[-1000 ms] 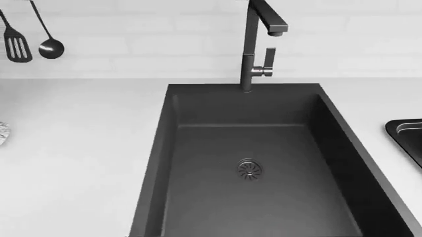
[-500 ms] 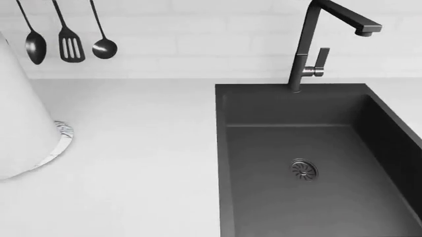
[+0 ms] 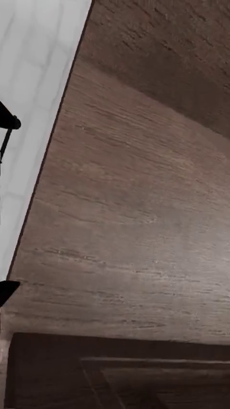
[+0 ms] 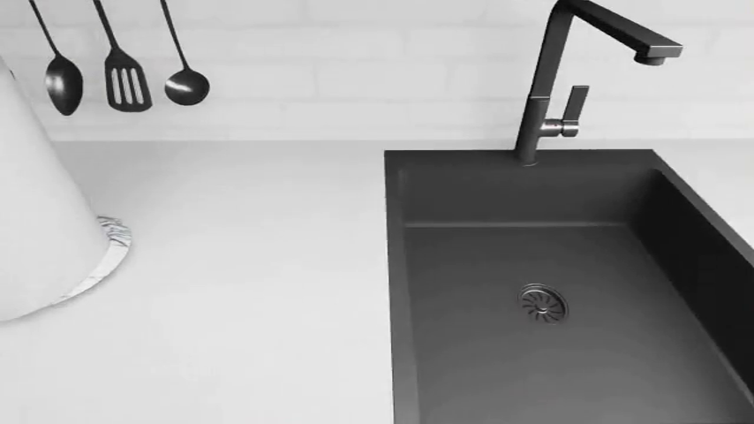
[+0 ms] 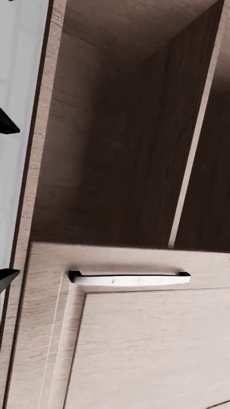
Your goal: Pick the kettle from the counter and place it on the tray. Then pick the mug from the cabinet and place it on the tray. Then close the cabinet doors.
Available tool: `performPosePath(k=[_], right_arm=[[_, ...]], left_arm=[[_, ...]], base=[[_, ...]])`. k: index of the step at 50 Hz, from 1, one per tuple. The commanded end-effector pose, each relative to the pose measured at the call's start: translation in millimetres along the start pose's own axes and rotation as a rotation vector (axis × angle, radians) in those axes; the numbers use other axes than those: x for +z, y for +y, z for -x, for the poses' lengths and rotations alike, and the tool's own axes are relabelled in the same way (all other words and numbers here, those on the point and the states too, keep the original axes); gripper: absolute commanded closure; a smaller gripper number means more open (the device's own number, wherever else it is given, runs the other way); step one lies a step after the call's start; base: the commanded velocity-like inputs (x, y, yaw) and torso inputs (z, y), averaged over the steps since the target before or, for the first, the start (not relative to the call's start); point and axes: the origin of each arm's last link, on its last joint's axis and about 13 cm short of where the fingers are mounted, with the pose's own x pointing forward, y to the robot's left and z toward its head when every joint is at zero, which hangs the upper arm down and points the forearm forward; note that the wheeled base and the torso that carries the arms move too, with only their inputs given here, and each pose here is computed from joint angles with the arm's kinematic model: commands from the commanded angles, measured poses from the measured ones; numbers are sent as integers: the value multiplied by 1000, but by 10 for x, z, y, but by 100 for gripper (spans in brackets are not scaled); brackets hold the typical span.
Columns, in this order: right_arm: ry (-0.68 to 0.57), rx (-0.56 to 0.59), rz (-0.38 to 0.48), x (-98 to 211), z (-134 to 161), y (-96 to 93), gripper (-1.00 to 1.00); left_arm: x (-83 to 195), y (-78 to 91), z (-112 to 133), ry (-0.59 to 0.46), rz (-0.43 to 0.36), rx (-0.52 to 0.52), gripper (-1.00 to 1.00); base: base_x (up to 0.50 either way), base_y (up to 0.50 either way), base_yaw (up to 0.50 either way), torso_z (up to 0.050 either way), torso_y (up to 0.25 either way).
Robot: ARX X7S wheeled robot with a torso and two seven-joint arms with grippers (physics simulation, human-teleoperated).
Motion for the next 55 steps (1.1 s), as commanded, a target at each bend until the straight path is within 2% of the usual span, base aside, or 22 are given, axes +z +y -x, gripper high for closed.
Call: performPosePath(k=[1, 12, 21, 32, 44, 55], right_arm=[[-4, -7, -11, 18, 24, -25, -100], [-1, -7, -22, 8, 37, -46, -100], [-3, -13, -28, 7, 60, -71, -100], [4, -13, -34, -28, 76, -84, -100], [8, -12, -36, -53, 77, -89, -100], [12, -15, -46, -82, 108, -105, -100]], left_arm=[[382, -6, -306, -74, 84, 5, -100], [966, -329, -795, -170, 103, -72, -100], [1170, -732, -1110, -144, 122, -172, -100], [1035, -1218, -1377, -49, 160, -271, -100], [789, -1499, -1446, 36, 163, -339, -100], [769, -1738, -1371, 57, 154, -411, -100]], base=[[0, 0, 0, 0, 0], [0, 0, 0, 0, 0], [0, 0, 0, 0, 0], [0, 0, 0, 2, 0], [0, 0, 0, 3, 0], [0, 0, 0, 2, 0]])
